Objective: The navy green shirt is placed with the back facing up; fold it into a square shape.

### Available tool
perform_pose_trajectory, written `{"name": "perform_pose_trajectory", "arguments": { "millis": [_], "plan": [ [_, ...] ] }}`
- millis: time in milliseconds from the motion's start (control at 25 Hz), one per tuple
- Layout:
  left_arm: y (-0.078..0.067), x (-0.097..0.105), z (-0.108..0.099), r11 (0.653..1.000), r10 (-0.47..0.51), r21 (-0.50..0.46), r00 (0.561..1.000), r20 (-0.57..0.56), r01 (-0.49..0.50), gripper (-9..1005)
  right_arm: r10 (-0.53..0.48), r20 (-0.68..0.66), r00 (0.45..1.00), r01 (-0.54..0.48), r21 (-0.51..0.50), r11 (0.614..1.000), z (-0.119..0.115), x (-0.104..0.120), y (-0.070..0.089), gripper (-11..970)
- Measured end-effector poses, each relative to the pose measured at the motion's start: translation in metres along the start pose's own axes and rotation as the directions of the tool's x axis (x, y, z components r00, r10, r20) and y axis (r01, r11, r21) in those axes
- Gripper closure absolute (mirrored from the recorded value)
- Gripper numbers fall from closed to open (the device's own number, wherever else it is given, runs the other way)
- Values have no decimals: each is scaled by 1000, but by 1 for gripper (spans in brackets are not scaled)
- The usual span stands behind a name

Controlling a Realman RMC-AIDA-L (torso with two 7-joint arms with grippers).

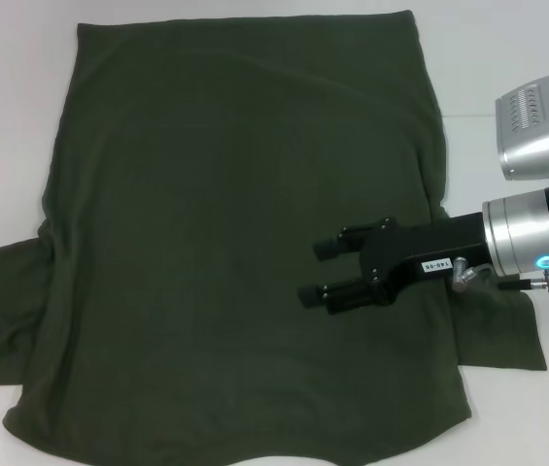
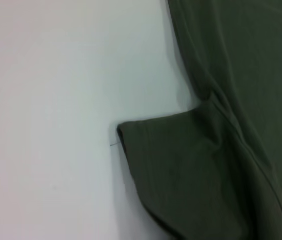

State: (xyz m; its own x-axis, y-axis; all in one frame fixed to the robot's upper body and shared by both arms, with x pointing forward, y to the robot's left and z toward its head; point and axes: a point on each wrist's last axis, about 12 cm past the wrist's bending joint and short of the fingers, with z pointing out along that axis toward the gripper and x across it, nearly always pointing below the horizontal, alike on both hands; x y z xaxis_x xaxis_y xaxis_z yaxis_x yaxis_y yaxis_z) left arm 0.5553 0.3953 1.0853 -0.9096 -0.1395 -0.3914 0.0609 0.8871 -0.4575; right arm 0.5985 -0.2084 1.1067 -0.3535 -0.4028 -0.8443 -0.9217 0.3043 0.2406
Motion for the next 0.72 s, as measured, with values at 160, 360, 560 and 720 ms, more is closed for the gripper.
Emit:
{"name": "perform_pose_trajectory", "arguments": {
  "millis": [160,360,560,720],
  "plan": [
    [-1,-1,0,1000,4,-1,1000,1,-4,865,-1,0,1000,1,0,1000,0,0,0,130],
    [-2,-3,0,1000,9,1,1000,1,-9,972,0,0,1000,0,0,1000,0,0,0,130],
    [-3,-7,-2,1000,20,-3,1000,3,-20,991,0,-3,1000,0,-1,1000,0,0,0,130],
    [-1,-13,-6,998,42,-37,999,-8,-42,991,2,-5,1000,-2,-1,1000,1,1,0,130]
  ]
}}
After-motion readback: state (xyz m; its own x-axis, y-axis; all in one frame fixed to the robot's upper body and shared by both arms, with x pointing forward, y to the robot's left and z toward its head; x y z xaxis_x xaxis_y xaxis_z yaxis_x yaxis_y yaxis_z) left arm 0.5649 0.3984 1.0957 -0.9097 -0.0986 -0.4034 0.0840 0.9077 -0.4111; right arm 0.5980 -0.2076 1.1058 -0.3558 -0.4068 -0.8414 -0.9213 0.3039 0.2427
